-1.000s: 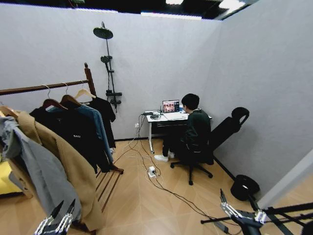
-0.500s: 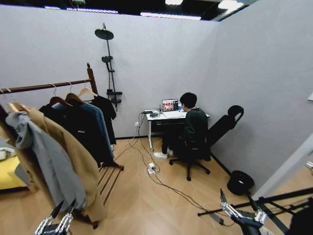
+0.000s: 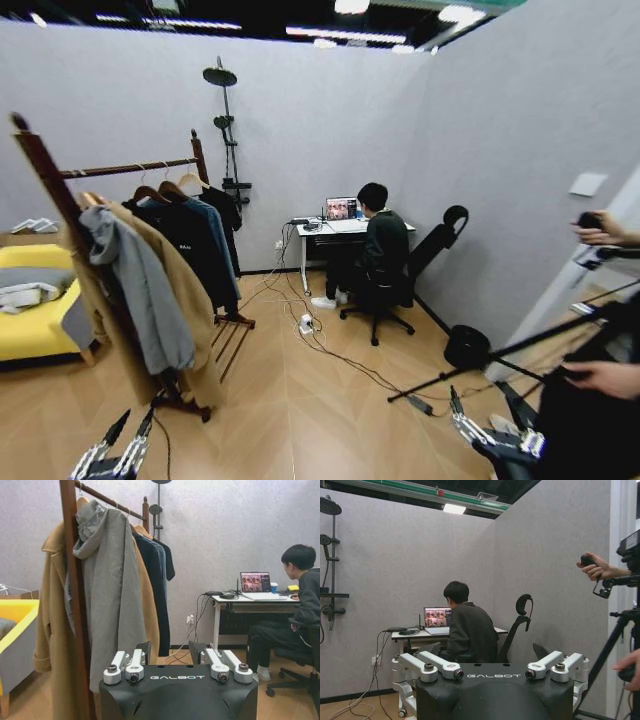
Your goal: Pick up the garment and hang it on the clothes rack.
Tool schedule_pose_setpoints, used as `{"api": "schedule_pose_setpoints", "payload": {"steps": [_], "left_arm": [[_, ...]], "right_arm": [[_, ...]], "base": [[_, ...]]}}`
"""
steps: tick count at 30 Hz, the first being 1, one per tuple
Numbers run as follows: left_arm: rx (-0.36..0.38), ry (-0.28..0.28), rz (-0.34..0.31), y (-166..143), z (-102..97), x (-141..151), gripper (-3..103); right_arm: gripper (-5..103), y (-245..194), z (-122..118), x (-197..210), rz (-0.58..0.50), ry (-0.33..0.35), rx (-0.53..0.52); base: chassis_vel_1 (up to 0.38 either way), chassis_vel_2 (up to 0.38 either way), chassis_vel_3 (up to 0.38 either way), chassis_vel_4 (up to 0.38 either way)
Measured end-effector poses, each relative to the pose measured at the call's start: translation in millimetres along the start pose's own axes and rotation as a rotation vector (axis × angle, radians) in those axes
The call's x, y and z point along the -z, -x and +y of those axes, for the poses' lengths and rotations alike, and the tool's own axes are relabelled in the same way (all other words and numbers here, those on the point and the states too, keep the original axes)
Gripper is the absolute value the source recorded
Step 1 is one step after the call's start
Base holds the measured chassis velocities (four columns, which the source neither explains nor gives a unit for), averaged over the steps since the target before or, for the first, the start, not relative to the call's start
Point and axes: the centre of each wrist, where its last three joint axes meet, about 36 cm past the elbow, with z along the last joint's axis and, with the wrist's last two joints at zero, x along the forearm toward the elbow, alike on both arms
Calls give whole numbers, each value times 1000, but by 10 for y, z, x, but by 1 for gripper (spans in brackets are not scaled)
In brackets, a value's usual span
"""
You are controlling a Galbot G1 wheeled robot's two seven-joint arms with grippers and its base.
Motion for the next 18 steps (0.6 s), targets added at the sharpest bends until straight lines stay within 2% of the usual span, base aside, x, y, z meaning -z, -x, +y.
{"api": "schedule_pose_setpoints", "payload": {"steps": [4,8,11,18], "left_arm": [[0,0,0,0,0,0,46],[0,0,0,0,0,0,46],[-1,0,0,0,0,0,46],[0,0,0,0,0,0,46]], "right_arm": [[100,0,0,0,0,0,0],[100,-1,0,0,0,0,0],[100,-1,0,0,0,0,0],[100,1,0,0,0,0,0]], "base": [[325,-329,-322,350],[218,-202,-249,203],[-18,-104,-61,59],[-39,55,52,-39]]}}
